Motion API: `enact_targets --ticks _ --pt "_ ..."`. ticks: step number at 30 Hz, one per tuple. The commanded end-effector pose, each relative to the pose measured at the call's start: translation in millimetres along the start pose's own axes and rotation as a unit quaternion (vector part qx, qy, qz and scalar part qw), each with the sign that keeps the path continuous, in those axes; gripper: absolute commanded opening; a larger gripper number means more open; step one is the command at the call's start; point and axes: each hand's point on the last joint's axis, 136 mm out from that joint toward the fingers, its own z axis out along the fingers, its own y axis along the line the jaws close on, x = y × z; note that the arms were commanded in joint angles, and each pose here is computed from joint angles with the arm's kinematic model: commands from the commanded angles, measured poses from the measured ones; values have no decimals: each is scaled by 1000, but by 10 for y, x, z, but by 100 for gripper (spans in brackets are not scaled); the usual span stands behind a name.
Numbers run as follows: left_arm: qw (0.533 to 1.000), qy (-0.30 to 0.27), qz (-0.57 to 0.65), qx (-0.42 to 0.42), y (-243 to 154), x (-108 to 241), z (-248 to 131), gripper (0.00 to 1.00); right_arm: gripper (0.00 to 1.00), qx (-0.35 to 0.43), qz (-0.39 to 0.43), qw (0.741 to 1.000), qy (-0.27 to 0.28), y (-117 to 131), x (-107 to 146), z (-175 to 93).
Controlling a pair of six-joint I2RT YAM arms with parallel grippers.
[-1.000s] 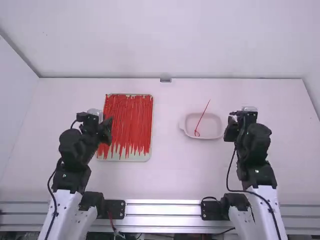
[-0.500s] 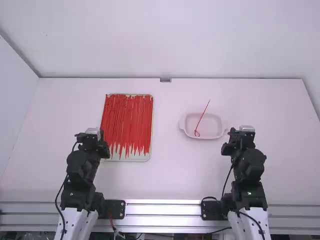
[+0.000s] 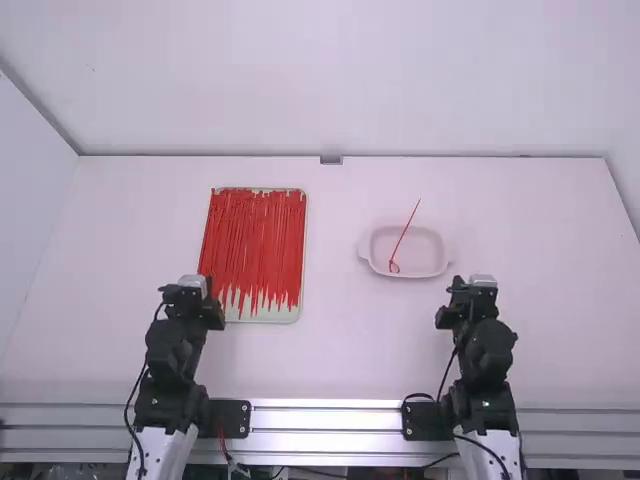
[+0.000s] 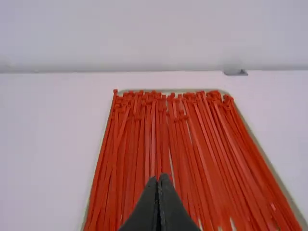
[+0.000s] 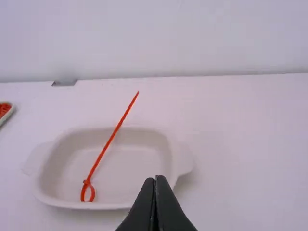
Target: Fasten the cable tie
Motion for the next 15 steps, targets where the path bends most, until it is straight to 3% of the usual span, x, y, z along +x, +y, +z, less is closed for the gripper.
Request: enact_targets --ticks 1,15 --pt "1000 -11 2 -4 13 -19 -11 0 0 0 0 1000 -5 4 52 3" --pt "999 -43 2 -4 12 -157 -55 0 0 0 -1 998 -68 5 -221 -90"
